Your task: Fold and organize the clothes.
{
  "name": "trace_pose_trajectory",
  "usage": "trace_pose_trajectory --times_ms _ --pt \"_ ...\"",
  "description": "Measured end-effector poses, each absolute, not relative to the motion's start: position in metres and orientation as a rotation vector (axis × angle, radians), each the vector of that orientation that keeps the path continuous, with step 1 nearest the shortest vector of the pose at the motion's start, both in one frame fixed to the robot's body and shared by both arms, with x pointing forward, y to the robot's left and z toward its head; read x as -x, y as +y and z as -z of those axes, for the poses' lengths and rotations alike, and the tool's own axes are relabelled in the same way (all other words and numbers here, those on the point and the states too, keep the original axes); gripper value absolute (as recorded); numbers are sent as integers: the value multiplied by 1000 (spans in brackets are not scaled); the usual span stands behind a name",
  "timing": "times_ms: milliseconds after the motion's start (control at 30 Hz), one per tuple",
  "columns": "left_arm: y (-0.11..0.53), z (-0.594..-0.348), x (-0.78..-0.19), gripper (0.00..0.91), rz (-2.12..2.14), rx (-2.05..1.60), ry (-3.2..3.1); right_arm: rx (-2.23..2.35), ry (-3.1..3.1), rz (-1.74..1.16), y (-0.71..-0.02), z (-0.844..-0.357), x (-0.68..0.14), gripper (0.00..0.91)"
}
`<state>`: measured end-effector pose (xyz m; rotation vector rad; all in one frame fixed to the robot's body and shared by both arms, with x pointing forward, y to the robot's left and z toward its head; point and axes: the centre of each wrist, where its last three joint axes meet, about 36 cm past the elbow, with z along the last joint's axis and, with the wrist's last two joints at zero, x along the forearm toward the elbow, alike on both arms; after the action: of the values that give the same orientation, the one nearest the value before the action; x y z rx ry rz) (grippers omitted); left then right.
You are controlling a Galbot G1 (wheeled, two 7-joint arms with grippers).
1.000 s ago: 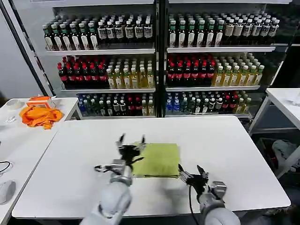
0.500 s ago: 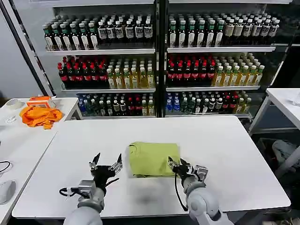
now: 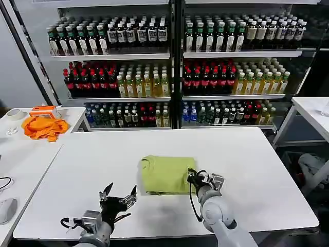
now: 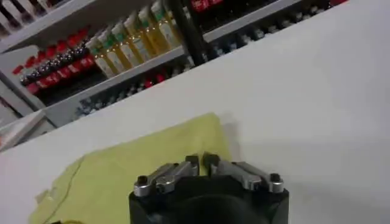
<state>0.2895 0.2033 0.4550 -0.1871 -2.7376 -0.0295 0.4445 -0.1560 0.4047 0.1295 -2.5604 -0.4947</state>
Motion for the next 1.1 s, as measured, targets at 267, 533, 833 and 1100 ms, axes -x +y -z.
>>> trace_pose_trajectory --times_ms 267,533,833,1100 --pt "204 -456 -285 907 28 199 -2718 -110 -2575 480 -159 -403 -447 0" --pt "205 -455 -284 907 29 208 -2707 -70 -2580 403 -167 -399 -456 0" --pt "205 -458 -283 907 25 215 -2708 -100 -2612 349 -167 -399 -453 0" --pt "204 -459 -283 907 18 219 -2708 -195 -2643 314 -154 -403 -440 0"
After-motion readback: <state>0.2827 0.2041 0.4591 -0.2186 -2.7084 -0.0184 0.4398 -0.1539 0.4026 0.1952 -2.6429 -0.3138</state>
